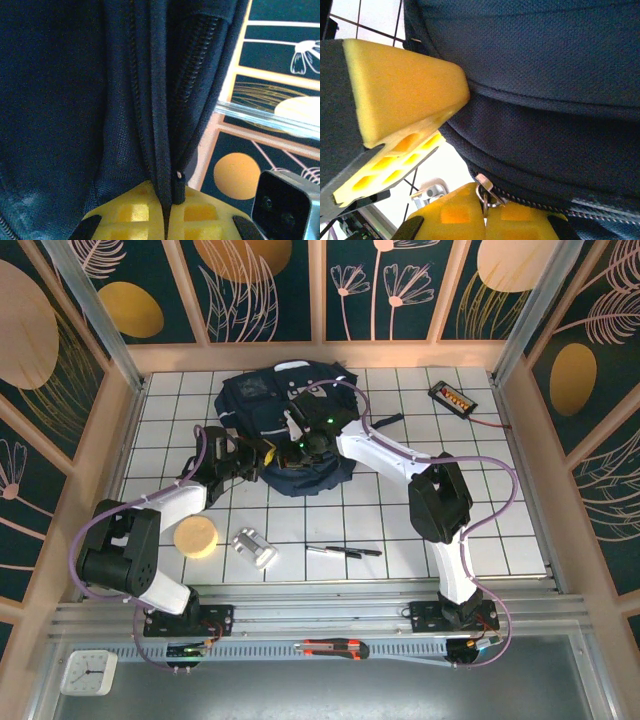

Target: Pack the student bag

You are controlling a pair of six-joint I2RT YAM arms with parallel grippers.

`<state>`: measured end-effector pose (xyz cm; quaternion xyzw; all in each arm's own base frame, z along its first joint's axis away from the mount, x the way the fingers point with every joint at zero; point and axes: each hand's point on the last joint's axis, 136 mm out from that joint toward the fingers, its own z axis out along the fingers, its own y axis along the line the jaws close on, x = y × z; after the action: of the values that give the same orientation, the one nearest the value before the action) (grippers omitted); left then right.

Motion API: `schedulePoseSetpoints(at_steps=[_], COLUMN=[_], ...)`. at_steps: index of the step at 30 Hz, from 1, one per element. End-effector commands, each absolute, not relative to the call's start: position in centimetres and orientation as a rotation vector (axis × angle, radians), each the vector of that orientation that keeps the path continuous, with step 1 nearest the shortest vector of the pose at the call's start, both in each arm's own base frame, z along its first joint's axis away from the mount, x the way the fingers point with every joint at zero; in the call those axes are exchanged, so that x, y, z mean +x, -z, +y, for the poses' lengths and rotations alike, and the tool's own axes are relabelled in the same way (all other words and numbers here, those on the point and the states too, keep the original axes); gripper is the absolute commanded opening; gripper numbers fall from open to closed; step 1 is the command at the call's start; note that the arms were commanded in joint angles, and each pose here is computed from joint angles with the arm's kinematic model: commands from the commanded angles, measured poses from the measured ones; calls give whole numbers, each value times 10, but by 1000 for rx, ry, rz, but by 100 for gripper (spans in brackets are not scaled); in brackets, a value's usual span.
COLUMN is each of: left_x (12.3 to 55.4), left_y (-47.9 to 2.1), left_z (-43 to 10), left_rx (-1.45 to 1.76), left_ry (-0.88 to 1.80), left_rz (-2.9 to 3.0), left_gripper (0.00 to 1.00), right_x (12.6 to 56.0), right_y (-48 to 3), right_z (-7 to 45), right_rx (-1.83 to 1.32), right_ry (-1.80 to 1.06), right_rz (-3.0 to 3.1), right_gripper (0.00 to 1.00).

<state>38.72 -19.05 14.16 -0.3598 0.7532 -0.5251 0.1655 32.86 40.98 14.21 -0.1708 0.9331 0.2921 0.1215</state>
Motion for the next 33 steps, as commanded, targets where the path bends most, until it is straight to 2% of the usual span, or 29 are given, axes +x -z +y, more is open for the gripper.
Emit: schedulePoseSetpoints(at_steps=[1, 6, 11, 17, 21, 26, 33], left_x=[391, 395, 396, 393, 390, 390, 399], left_y=[-149, -151, -153, -155, -154, -153, -157], left_z=[-194, -192, -183, -165, -154, -144, -145], left_rx=[-974, -899, -857, -853, -869, -881, -877], left_ry=[1483, 1399, 1332, 1297, 1282, 1268, 1289], left_rz=[2139, 2193, 2217, 2216, 2214, 2210, 2200], left_gripper=[0, 0, 0, 0, 0, 0, 0], right_x=[324, 317, 314, 333, 351, 364, 353], right_y=[-159, -148, -138, -127, -129, -131, -145], right_z=[416, 387, 332, 267, 245, 237, 273], right_rx=[-546, -520, -393, -250, -212, -196, -293], right_ry=[-868, -742, -674, -613, -584, -588, -754], right_rz=[2687, 2756, 2805, 2818, 2795, 2786, 2740], right_gripper=[0, 0, 0, 0, 0, 0, 0])
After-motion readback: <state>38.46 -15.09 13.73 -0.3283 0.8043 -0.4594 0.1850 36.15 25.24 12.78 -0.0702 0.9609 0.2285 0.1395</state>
